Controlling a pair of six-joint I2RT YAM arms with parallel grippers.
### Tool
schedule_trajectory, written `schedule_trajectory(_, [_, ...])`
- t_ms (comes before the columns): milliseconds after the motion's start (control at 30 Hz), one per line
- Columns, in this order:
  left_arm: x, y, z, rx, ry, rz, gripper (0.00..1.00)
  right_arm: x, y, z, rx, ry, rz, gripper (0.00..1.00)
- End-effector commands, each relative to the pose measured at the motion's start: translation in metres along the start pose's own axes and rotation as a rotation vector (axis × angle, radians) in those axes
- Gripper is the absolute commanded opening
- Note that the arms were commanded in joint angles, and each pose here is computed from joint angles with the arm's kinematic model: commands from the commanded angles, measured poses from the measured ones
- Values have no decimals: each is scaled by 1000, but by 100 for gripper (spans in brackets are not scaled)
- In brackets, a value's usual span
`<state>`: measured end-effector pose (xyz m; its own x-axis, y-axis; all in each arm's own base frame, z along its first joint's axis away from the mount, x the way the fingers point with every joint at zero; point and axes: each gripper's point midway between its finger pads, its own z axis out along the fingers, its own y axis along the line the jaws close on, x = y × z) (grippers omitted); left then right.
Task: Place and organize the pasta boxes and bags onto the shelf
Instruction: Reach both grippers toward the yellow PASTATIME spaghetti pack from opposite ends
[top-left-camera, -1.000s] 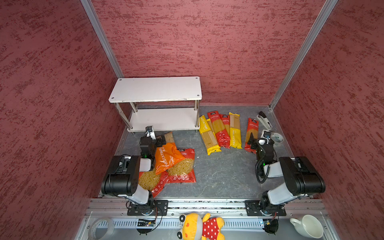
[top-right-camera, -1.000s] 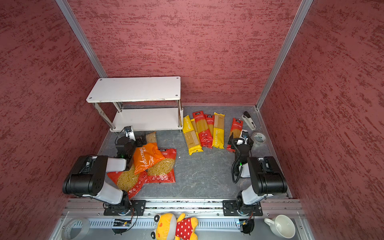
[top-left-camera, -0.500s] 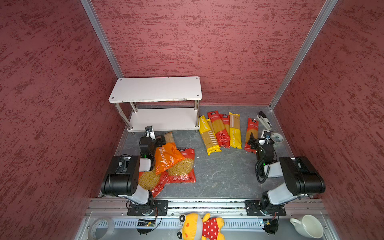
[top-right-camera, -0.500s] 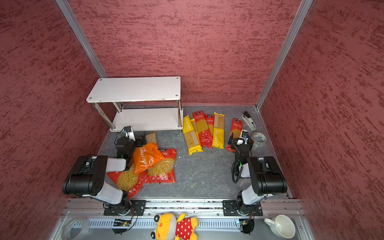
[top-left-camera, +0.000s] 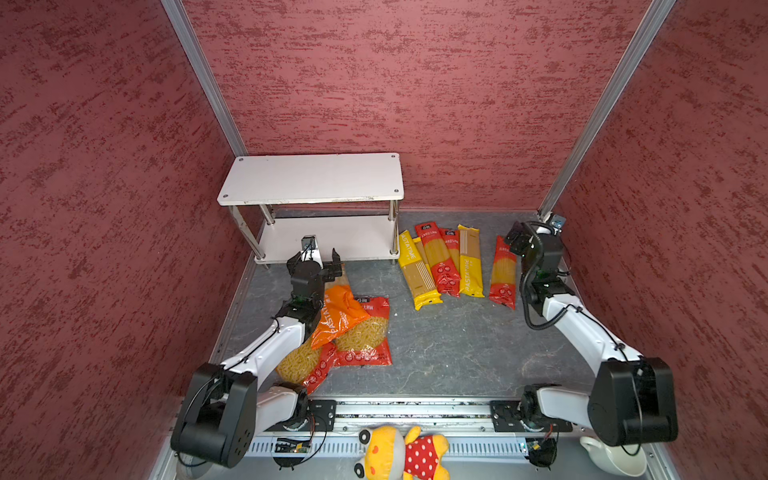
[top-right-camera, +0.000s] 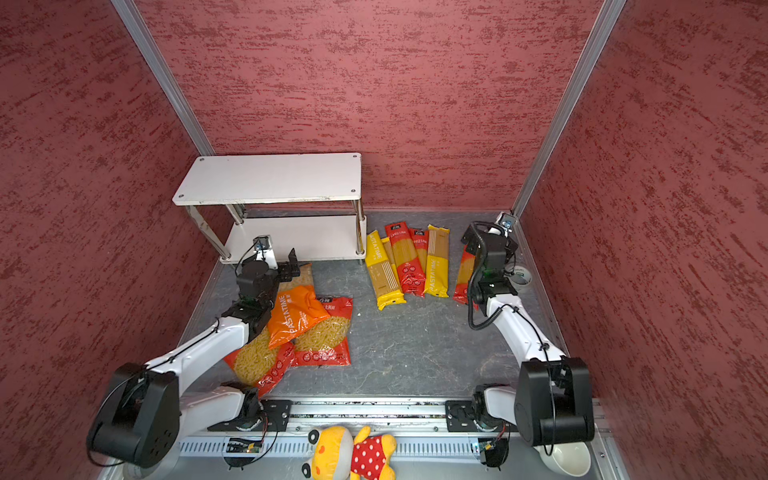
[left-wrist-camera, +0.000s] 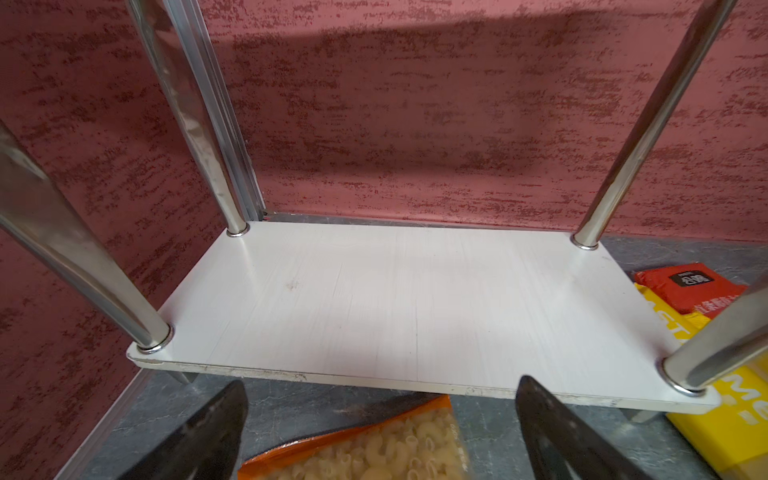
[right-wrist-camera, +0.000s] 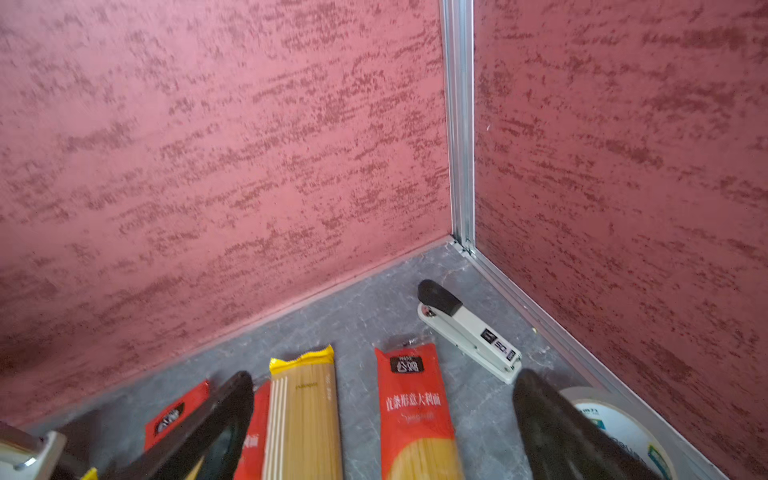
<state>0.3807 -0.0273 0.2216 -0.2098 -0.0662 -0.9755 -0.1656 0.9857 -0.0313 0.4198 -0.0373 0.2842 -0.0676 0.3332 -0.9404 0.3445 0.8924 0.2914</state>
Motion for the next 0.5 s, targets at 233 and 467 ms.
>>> schedule_trajectory(233, [24,22,-23,64,423,-502,100,92,6,-29,-86,419,223,88])
schedule_trajectory(467, [20,0,-54,200,424,-497,95,150,48,-54,-241,679,191,81])
